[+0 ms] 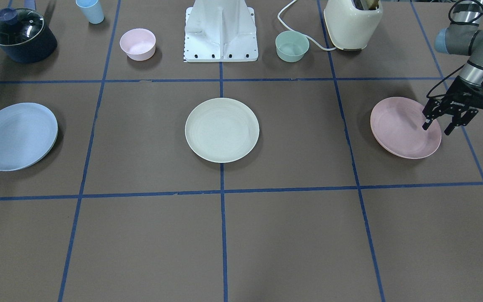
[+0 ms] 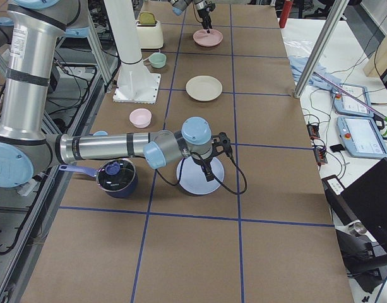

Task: Stack three plates with pink and blue
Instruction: 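Grip the rim of the pink plate with the left gripper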

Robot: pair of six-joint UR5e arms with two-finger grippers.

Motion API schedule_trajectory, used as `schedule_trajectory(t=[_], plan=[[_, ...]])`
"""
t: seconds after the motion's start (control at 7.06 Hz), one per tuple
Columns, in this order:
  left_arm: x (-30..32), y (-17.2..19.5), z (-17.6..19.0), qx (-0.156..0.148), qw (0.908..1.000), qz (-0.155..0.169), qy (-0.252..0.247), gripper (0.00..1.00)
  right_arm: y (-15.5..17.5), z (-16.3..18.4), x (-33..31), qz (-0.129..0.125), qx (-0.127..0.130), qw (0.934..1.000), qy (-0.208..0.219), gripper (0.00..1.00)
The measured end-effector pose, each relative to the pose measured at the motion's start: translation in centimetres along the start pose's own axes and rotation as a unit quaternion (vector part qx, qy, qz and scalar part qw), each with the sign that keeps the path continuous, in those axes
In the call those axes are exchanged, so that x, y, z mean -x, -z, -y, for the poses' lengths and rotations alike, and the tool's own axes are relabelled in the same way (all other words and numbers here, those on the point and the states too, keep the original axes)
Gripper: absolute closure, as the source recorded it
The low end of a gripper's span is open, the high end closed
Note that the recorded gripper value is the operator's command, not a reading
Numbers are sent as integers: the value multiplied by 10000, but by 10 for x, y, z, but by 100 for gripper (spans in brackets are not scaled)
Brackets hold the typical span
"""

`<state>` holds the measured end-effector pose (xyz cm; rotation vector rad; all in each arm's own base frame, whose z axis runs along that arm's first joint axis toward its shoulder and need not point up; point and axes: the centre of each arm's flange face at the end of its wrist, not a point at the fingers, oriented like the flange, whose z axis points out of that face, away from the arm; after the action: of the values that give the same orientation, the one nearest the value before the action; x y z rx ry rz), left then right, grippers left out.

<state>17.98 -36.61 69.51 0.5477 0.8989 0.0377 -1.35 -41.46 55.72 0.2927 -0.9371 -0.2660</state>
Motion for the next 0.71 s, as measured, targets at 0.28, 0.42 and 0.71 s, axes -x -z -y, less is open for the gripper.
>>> schedule_trajectory(t=[0.28,0.42,0.71], plan=[[-7,2,3,-26,9999,-105,-60,100,0,-1,0,1,3,10000,-2,0],[-15,7,7,11,9996,-257,-83,100,0,-1,0,6,3,10000,1,0],[-40,21,25,82,9976,-671,-135,100,0,-4,0,26,-17,10000,28,0]])
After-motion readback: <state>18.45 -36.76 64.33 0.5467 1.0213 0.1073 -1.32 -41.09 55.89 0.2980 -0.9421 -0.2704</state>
